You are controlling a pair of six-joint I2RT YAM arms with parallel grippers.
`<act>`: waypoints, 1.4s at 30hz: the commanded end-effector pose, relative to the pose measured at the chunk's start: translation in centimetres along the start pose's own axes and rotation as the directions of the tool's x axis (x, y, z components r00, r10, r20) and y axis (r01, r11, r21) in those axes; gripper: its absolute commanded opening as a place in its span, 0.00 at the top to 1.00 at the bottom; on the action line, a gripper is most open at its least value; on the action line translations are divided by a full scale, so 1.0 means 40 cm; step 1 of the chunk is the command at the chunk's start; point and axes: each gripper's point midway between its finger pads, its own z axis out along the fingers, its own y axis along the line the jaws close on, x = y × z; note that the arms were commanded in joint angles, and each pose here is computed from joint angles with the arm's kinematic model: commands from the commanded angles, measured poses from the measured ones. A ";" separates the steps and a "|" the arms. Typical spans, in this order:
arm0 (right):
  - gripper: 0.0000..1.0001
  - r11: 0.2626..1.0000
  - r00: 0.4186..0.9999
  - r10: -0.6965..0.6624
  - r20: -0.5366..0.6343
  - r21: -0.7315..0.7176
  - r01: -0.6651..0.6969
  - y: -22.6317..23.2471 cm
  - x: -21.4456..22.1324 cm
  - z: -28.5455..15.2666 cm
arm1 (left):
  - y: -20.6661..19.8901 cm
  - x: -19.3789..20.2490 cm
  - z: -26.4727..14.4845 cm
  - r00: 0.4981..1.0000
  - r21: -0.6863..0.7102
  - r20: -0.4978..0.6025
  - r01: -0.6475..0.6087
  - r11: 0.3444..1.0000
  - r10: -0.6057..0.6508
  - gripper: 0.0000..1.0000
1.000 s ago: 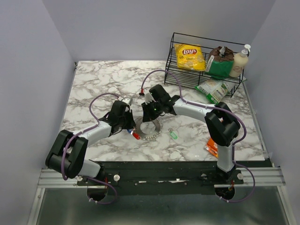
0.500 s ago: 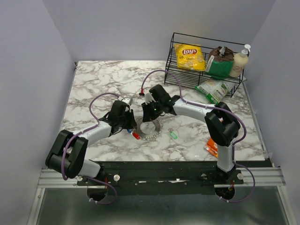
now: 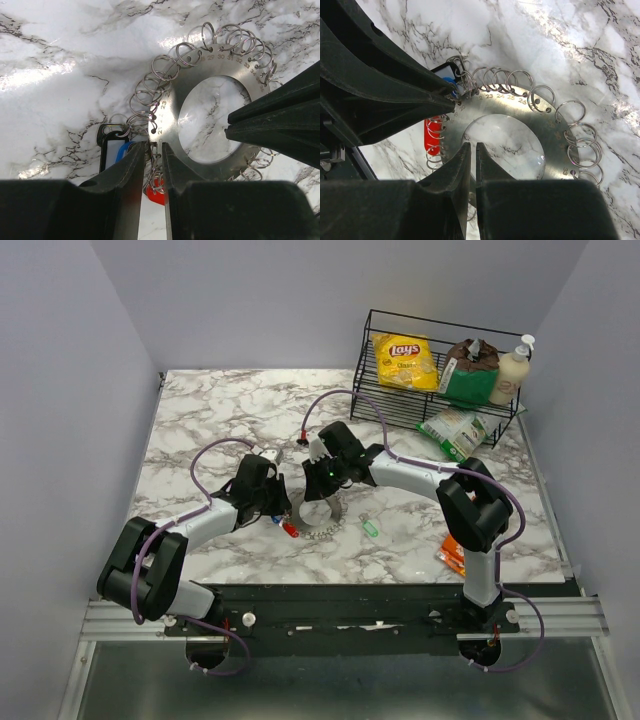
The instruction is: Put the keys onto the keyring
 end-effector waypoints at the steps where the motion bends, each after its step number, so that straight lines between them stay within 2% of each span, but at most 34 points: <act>1: 0.82 1.000 1.000 -0.016 0.017 -0.026 0.016 0.010 -0.010 -0.010 | 0.011 0.005 -0.002 1.000 -0.036 -0.017 0.007 0.999 -0.008 0.71; 10: 0.83 1.000 1.000 -0.013 0.012 -0.025 0.014 0.009 -0.002 -0.006 | 0.023 0.023 -0.002 0.999 -0.057 -0.043 0.011 0.998 -0.013 0.75; 13: 0.83 1.000 1.000 -0.013 0.012 -0.025 0.014 0.009 -0.002 -0.007 | 0.021 0.021 -0.002 0.999 -0.054 -0.041 0.008 0.998 -0.010 0.83; 14: 0.83 1.000 1.000 -0.012 0.013 -0.024 0.013 0.008 -0.002 -0.008 | 0.022 0.019 -0.001 0.999 -0.054 -0.038 0.007 0.999 -0.009 0.91; 17: 0.83 1.000 1.000 -0.016 0.019 -0.019 0.017 0.008 -0.005 -0.013 | 0.014 0.013 -0.006 1.000 -0.040 -0.027 -0.002 0.999 0.001 1.00; 25: 0.82 0.995 0.994 -0.092 0.061 -0.017 0.093 0.016 -0.016 -0.043 | -0.009 -0.015 -0.037 0.999 -0.022 0.004 -0.039 0.999 0.039 1.00; 30: 0.73 0.984 0.977 -0.173 0.123 -0.022 0.177 0.036 -0.023 -0.091 | -0.052 -0.059 -0.084 0.996 0.013 0.055 -0.066 0.998 0.065 1.00; 31: 0.71 0.977 0.965 -0.206 0.163 -0.019 0.212 0.049 -0.046 -0.115 | -0.059 -0.068 -0.092 0.996 0.019 0.064 -0.070 0.997 0.069 1.00; 42: 0.48 0.930 0.891 -0.326 0.317 -0.063 0.363 0.132 -0.090 -0.219 | -0.156 -0.163 -0.208 0.983 0.108 0.142 -0.133 0.985 0.117 1.00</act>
